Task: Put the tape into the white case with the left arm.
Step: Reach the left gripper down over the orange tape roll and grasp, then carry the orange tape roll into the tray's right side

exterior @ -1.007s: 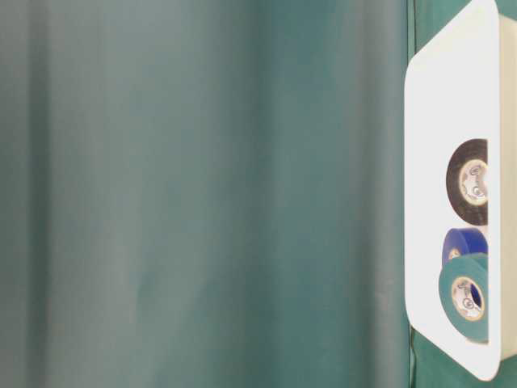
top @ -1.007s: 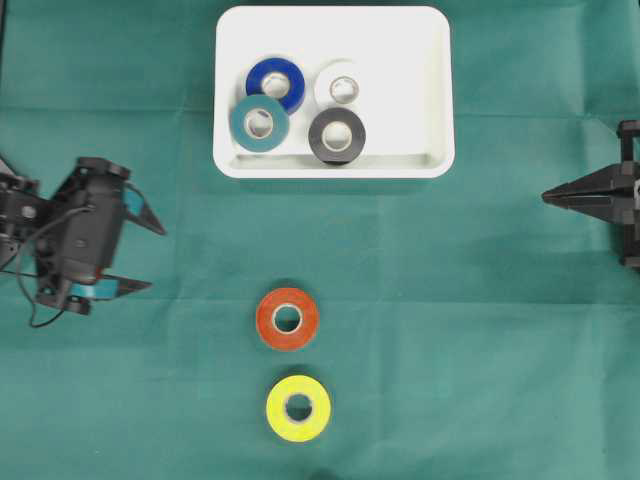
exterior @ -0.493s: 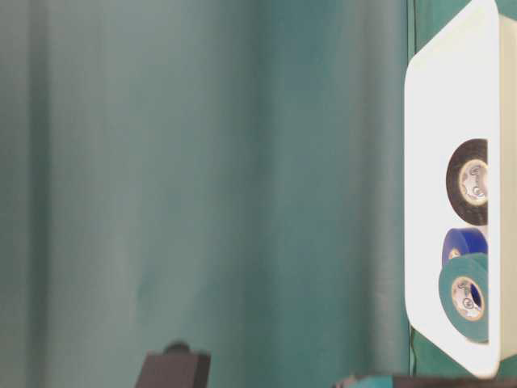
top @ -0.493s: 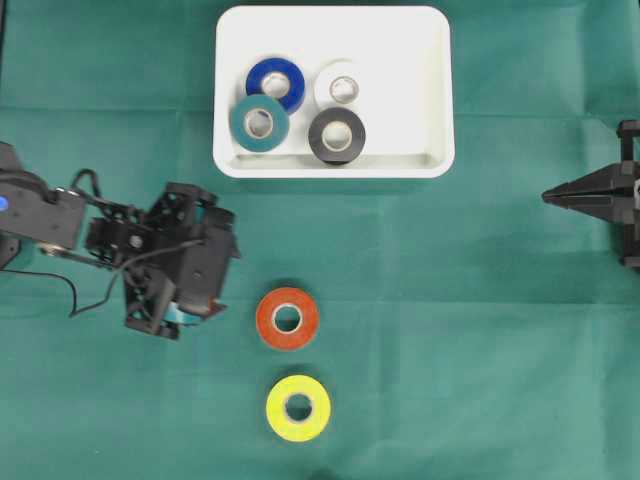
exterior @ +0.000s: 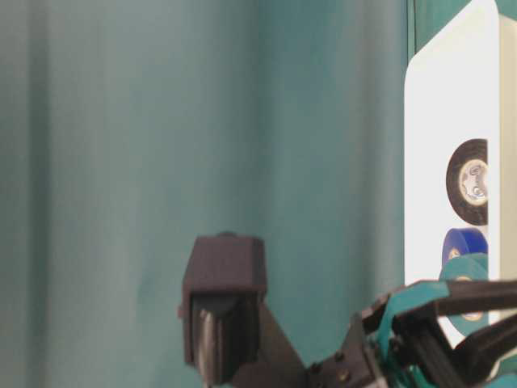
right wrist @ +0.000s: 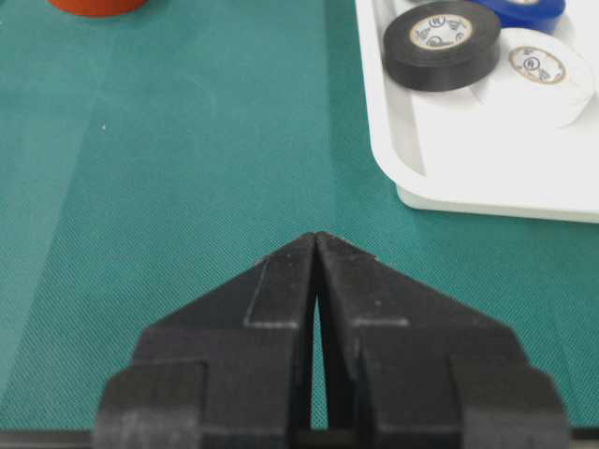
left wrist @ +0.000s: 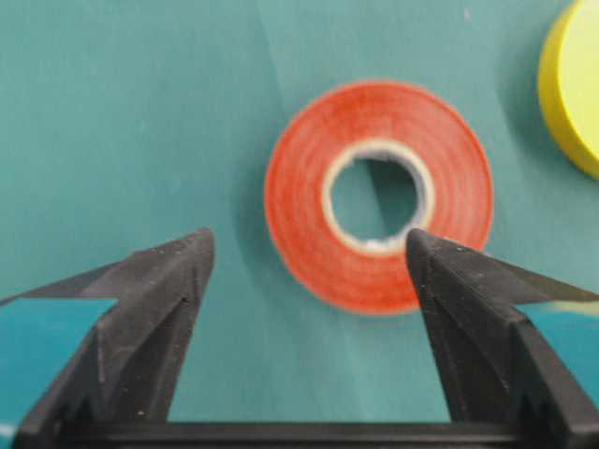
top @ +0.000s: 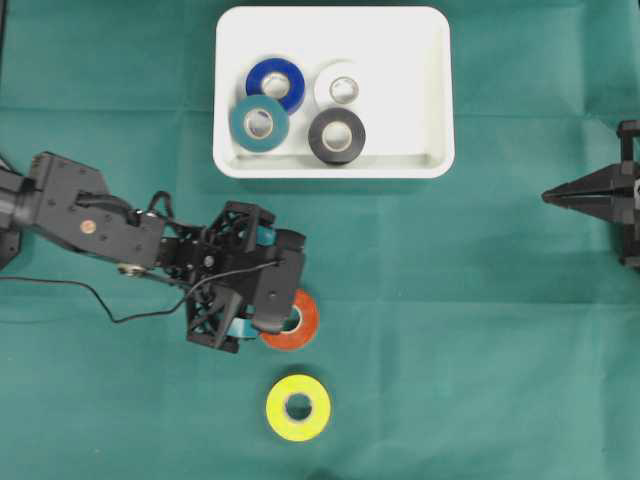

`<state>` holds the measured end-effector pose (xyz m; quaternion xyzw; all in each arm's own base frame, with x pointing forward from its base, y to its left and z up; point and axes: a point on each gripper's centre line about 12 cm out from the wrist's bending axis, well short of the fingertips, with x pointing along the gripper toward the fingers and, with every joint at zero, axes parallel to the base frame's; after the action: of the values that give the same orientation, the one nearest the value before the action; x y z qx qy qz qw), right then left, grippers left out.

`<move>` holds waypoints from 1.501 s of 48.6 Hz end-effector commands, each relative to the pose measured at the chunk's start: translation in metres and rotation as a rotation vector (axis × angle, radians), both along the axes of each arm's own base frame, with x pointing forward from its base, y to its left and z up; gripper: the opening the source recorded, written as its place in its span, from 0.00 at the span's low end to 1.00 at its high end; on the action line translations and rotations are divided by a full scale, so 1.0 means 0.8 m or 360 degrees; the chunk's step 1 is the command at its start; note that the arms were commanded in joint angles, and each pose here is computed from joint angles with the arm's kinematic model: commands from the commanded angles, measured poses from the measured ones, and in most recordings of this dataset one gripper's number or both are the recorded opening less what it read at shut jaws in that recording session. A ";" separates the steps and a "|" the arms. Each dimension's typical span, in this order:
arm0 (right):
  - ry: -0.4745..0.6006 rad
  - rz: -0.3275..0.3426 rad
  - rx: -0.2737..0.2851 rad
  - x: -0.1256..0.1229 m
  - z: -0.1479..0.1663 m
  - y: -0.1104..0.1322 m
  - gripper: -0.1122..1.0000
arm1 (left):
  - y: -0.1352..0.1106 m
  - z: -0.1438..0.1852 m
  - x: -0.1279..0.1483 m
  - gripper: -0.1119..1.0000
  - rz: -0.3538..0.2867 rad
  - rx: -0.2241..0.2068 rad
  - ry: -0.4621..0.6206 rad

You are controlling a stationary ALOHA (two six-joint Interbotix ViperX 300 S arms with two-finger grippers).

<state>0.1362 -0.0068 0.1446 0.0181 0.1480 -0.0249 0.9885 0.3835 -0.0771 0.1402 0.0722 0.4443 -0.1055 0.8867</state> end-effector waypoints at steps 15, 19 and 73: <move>-0.0024 0.0000 0.0000 0.003 0.006 0.000 0.02 | 0.001 0.000 0.022 0.83 0.0013 -0.0002 -0.0042; -0.0024 0.0000 0.0000 0.003 0.006 0.000 0.02 | 0.003 -0.010 0.023 0.83 0.0018 0.0002 -0.0023; -0.0031 0.0002 0.0000 0.003 0.006 0.000 0.02 | 0.008 0.028 0.014 0.33 -0.0026 0.0033 -0.0091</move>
<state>0.1360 -0.0070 0.1446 0.0189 0.1464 -0.0256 0.9887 0.3962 -0.0714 0.1313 0.0893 0.4480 -0.1069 0.8831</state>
